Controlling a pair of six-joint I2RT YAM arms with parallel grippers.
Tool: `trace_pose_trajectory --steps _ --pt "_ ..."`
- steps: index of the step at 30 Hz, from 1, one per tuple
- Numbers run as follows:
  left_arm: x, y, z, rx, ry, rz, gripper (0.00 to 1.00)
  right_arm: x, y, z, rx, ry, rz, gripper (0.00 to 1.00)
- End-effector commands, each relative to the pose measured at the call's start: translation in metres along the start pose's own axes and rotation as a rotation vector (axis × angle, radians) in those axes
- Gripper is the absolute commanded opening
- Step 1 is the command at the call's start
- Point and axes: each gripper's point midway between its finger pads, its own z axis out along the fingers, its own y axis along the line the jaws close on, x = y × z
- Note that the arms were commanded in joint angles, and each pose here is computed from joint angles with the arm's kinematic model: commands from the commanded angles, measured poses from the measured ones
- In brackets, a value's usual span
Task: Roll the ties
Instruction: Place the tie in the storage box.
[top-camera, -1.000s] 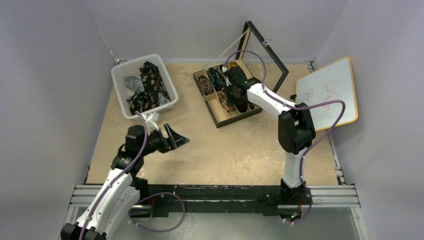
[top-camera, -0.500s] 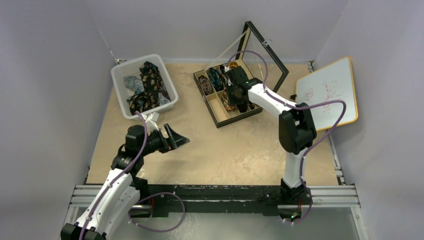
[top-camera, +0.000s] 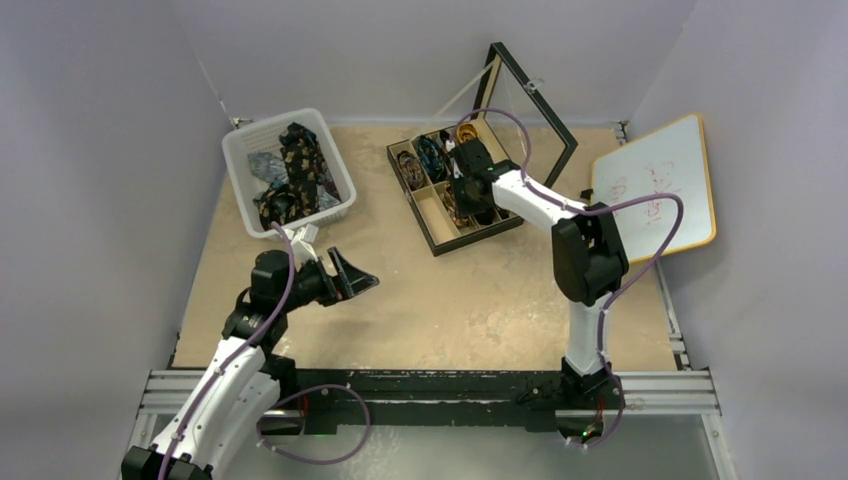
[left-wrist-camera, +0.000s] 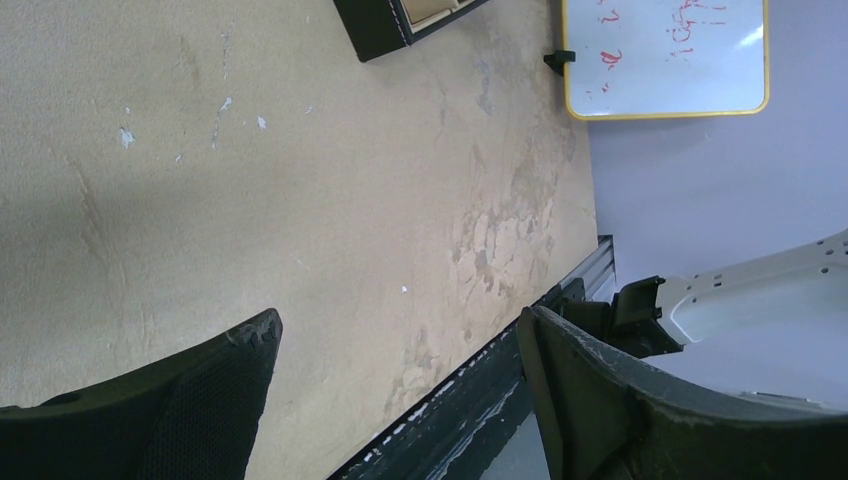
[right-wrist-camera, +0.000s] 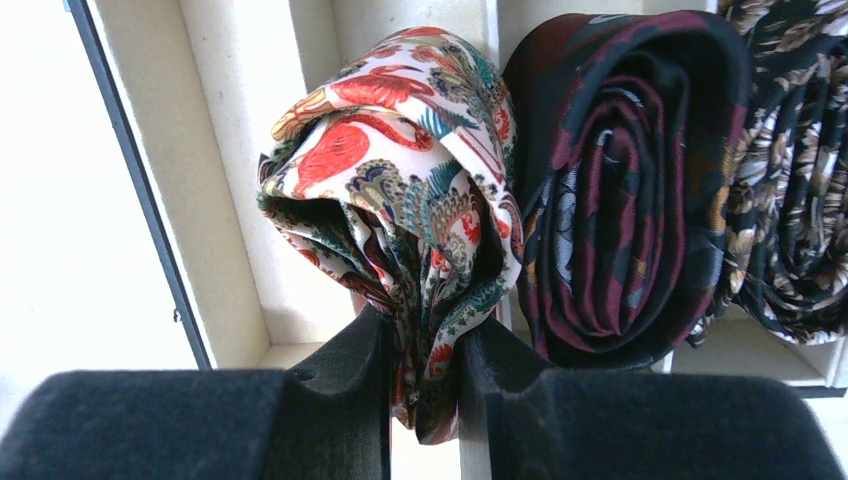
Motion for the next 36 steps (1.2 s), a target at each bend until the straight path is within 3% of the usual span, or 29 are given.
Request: trace_pose_trajectory --steps 1,14,25,36 --pt "-0.008 -0.014 -0.001 0.047 -0.019 0.040 0.86 0.007 0.002 0.003 -0.025 0.029 -0.027 0.00" --pt "-0.008 -0.012 0.001 0.047 -0.015 0.035 0.86 0.015 0.017 0.006 -0.119 0.088 -0.065 0.00" --pt "-0.008 -0.013 0.000 0.045 -0.017 0.039 0.86 0.015 -0.002 0.022 -0.110 0.146 -0.059 0.00" --pt "-0.010 -0.014 0.003 0.056 -0.010 0.043 0.86 -0.013 0.004 -0.003 -0.139 0.083 -0.078 0.46"
